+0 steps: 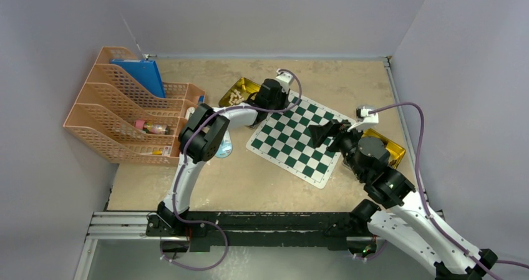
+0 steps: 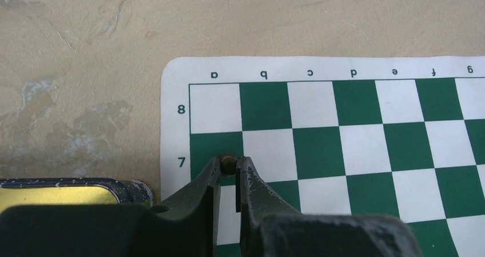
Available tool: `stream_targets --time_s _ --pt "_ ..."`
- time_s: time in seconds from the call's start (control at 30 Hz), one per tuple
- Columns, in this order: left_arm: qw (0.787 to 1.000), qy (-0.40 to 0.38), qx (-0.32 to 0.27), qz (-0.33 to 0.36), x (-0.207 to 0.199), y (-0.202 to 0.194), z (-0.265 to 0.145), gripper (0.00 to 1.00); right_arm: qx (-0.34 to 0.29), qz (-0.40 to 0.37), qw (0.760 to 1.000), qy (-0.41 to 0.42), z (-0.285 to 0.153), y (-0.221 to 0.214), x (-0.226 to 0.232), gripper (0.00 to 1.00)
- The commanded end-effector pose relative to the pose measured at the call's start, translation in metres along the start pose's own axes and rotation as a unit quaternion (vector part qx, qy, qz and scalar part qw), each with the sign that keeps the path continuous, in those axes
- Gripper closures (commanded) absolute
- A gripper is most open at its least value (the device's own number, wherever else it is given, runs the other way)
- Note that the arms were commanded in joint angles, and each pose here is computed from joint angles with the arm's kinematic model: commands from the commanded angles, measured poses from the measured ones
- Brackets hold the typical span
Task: Set up the chess pieces on the board
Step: Place the chess piece on the chessboard.
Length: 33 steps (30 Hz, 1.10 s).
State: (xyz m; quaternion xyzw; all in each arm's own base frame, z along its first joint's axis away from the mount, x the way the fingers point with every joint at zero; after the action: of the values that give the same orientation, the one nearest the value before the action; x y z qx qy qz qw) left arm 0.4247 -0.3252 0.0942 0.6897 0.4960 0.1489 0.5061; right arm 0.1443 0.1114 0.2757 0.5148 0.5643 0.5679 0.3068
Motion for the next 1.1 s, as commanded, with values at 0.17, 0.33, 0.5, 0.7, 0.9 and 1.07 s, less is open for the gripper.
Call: stream_targets --time_s 0.17,0.33,0.5,0.7,0.9,1.07 --pt "0.999 -0.005 -0.045 0.019 -0.002 0.019 0.010 0.95 -0.028 0.001 1.000 -0.003 0.000 0.017 0.003 0.01" --pt "0.999 -0.004 -0.041 0.021 -0.001 0.017 0.011 0.92 -0.030 0.000 1.000 -0.002 -0.001 0.017 0.003 0.01" --pt "0.999 -0.004 -0.040 0.021 -0.001 0.018 0.011 0.84 -0.031 0.000 1.000 -0.001 -0.001 0.017 0.003 0.01" --pt "0.999 0.004 -0.040 0.020 -0.003 0.025 0.009 0.72 -0.030 -0.001 1.000 0.001 0.000 0.017 0.004 0.01" --pt "0.999 -0.013 -0.039 0.014 -0.010 0.037 0.002 0.61 -0.024 -0.005 1.000 0.008 0.003 0.014 0.005 0.01" --pt "0.999 -0.016 -0.036 0.004 -0.017 0.052 -0.009 0.57 -0.020 -0.006 1.000 0.013 0.004 0.012 0.006 0.01"
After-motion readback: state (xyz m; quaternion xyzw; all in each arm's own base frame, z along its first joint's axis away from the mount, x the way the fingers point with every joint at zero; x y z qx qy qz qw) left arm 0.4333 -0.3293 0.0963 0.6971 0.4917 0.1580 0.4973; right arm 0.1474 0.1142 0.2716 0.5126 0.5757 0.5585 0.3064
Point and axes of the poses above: each gripper's point midway between its finger pads, its own z axis out along the fingers, its own x axis along the line the jaws close on, y = z × x, the point moved 10 cm from there along -z, back along the fingers, and after that the axes turned 12 degrees about -z, right-handed, at the moved point
